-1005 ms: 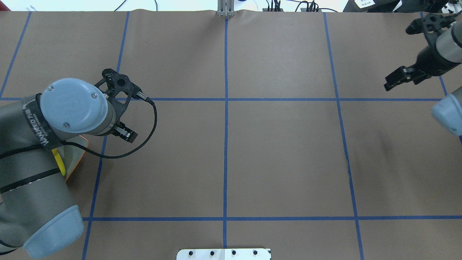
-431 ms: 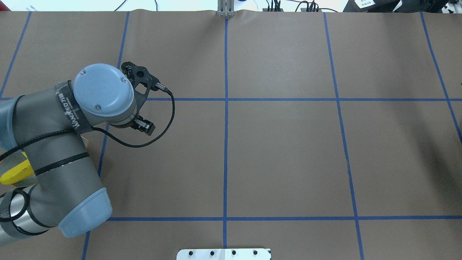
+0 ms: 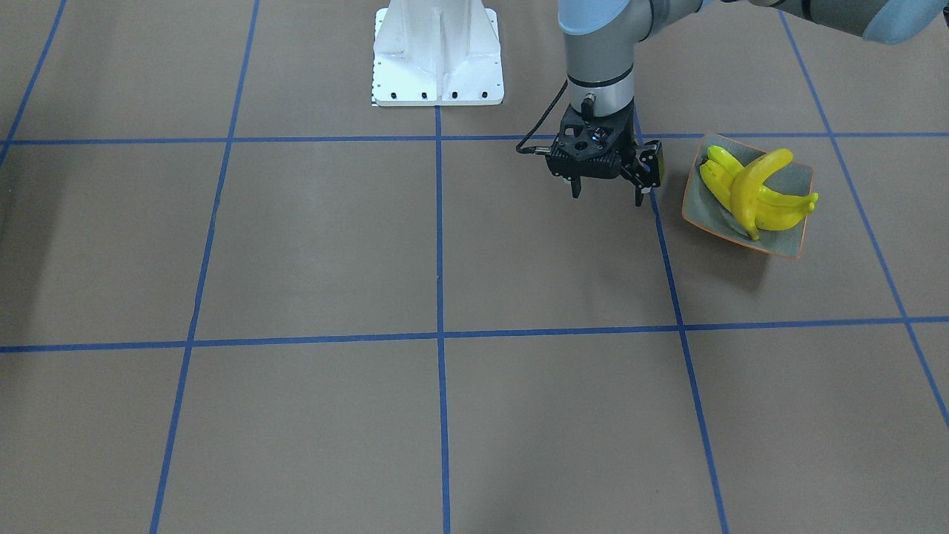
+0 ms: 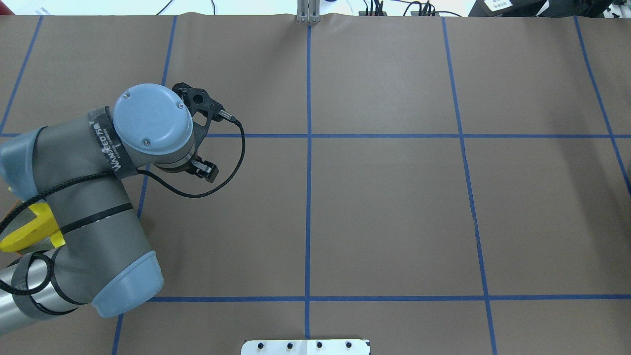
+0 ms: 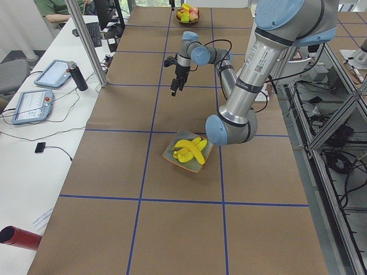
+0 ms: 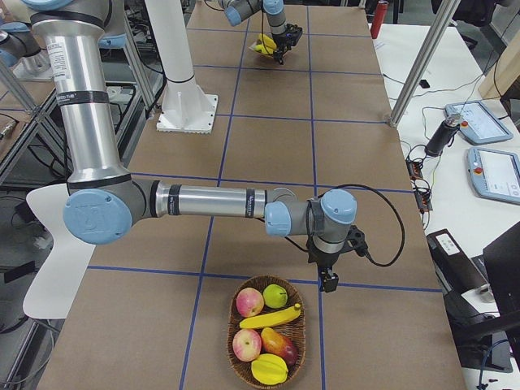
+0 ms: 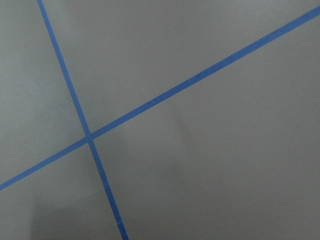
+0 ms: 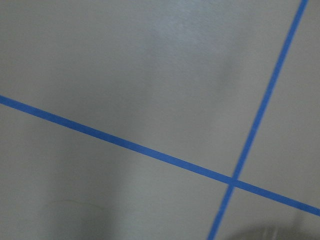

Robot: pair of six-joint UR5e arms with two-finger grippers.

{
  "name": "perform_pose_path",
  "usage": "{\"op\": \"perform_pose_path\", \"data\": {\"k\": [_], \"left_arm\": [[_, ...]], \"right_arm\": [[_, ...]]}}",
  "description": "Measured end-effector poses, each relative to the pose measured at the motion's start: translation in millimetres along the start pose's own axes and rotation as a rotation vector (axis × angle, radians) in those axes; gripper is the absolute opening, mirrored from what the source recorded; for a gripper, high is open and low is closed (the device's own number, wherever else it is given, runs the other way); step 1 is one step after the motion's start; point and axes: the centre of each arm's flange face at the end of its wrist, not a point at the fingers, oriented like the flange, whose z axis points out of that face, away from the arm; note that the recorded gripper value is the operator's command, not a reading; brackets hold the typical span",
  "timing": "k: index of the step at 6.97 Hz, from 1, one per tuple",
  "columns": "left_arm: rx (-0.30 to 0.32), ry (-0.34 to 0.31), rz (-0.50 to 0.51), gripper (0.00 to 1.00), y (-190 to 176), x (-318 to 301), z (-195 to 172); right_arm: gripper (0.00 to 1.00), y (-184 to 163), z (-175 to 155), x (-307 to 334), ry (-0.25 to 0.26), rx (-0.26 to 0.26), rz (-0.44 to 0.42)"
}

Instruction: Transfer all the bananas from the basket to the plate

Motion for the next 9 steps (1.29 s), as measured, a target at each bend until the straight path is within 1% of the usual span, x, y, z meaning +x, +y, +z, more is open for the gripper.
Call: {"op": "perform_pose_path", "data": {"k": [2,5,6,8,9], "left_arm": [[0.001,0.001,0.000,1.00,-0.5,0.8,0.0],[0.007,0.006,-0.001,1.00,-5.6,3.9,6.9],[0.006,0.005,0.000,1.00,-6.4,4.4,8.7],[0.005,0.004,0.001,1.00,-6.6,4.5,10.2],[0.005,0.003,0.001,1.00,-6.6,4.4,10.7]], "right_arm": [[0.99,9.1,26.8,20.8,0.003,-0.055,0.038],[0.96,18.0,56.9,40.2,0.009,-0.122,0.069],[0.94,21.0,64.0,42.4,0.013,-0.138,0.069],[0.91,26.2,75.1,44.1,0.023,-0.166,0.040],[0.87,30.7,80.2,45.4,0.022,-0.179,0.027]]}}
